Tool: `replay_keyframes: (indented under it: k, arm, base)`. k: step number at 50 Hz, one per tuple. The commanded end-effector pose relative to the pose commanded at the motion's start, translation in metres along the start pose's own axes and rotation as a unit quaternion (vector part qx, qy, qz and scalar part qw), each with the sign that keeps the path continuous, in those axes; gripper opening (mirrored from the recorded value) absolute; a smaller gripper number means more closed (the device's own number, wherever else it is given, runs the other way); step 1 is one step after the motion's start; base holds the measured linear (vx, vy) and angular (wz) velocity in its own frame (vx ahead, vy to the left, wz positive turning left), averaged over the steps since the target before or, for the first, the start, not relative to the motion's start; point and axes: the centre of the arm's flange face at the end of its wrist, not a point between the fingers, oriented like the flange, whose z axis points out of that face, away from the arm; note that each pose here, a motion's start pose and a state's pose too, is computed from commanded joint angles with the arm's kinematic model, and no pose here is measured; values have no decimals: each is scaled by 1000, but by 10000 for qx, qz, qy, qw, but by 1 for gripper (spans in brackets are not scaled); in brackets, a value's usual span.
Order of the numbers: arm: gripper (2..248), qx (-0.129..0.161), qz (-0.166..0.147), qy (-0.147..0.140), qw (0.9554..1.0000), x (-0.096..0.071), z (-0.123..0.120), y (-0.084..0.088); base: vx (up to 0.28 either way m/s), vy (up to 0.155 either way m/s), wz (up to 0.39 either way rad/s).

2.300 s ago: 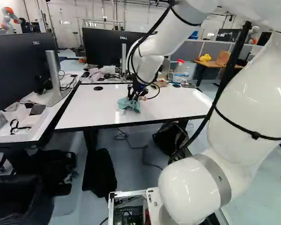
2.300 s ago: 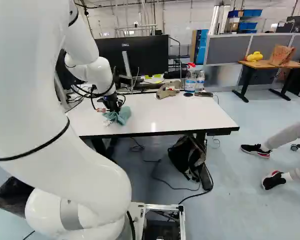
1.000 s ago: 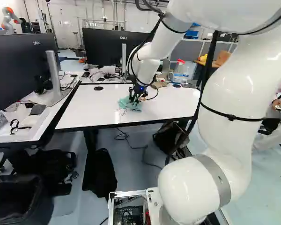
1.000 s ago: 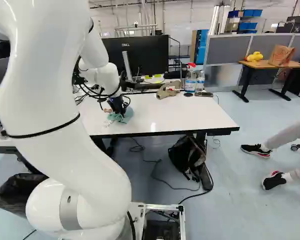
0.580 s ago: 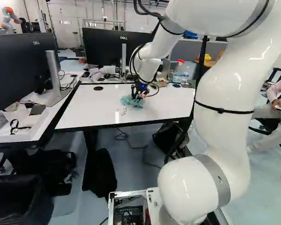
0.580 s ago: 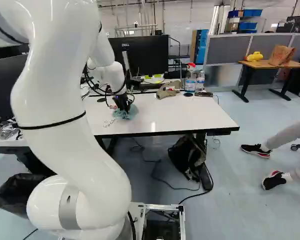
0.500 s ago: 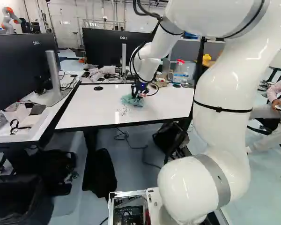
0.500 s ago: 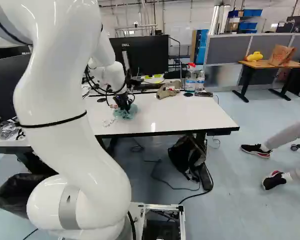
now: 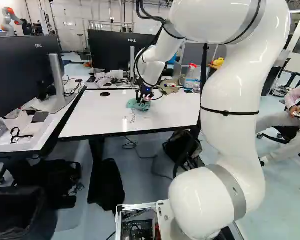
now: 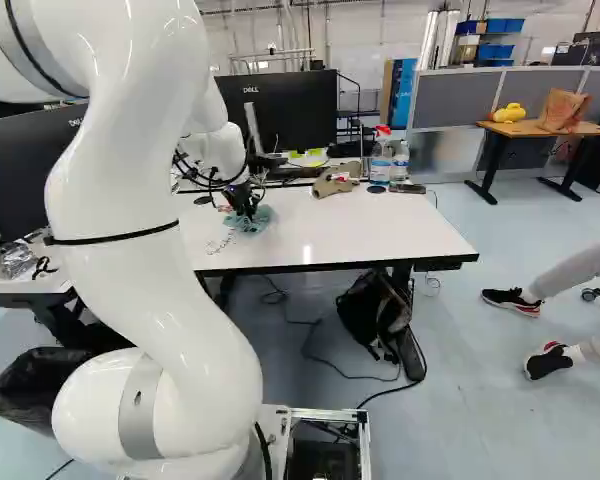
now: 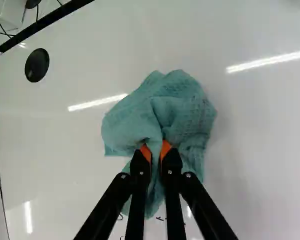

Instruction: Clean the table with the green towel

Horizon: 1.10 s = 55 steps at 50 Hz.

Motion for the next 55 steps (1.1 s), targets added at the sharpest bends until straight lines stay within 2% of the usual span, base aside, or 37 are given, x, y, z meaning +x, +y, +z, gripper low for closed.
replay_keyframes:
  k: [34,55]
  arm:
    - [41,226,-487,-93,9985,-15,10,-61]
    - [41,354,-784,-177,9961,-35,10,-94]
  base:
    - [0,0,0]
    - [0,0,0]
